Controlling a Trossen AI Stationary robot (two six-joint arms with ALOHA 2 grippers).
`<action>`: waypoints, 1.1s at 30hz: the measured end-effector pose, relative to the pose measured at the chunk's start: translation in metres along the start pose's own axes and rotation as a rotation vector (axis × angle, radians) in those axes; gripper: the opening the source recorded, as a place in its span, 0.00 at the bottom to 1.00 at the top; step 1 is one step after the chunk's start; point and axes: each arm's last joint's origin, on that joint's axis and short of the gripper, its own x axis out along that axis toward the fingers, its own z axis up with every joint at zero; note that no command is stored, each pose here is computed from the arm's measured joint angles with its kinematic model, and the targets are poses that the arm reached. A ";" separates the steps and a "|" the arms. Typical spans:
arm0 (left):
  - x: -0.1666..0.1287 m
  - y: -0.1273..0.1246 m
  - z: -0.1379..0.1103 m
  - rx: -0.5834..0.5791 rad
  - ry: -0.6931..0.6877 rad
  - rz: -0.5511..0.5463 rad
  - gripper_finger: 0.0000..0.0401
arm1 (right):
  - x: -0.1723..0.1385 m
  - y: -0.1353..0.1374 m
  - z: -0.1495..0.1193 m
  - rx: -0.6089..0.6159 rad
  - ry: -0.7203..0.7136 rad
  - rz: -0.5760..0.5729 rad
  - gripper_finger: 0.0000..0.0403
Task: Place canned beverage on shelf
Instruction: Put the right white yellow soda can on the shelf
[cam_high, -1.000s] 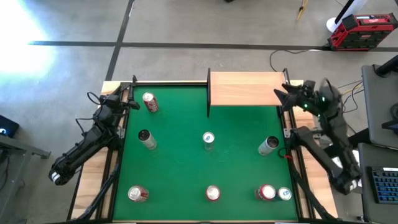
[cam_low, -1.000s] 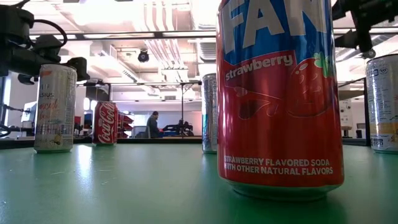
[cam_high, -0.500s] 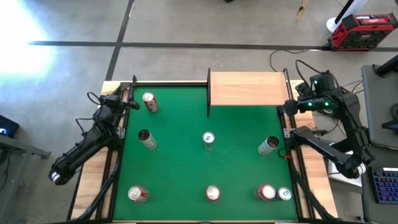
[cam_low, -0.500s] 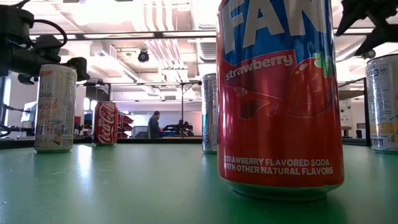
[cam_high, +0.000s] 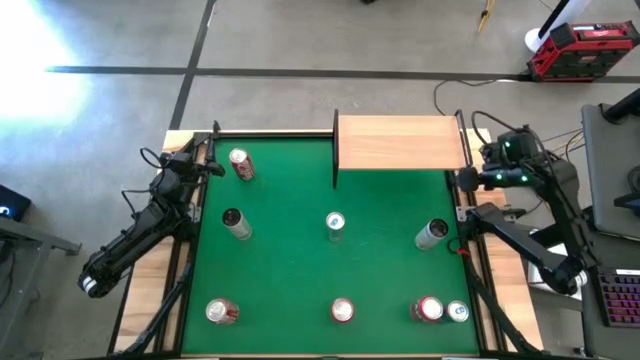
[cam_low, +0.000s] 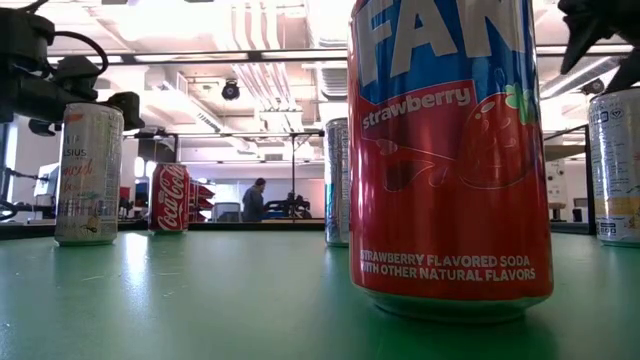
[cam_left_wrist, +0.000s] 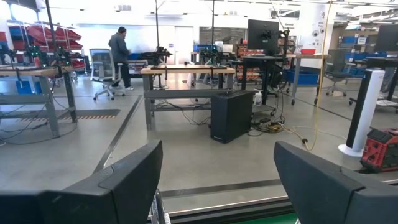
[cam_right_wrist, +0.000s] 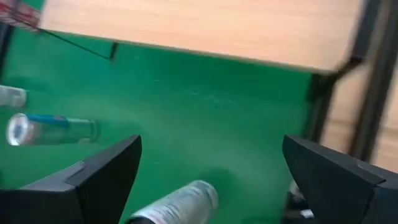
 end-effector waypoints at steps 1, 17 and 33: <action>0.000 0.000 0.000 0.000 0.000 0.000 0.73 | 0.001 0.001 0.004 -0.008 -0.009 0.012 0.95; 0.000 0.000 0.000 0.000 0.000 0.000 0.73 | 0.067 0.053 0.073 -0.311 0.418 0.043 0.95; 0.000 0.000 0.000 0.000 0.000 0.000 0.73 | 0.030 0.086 0.005 -0.193 0.477 -0.160 0.95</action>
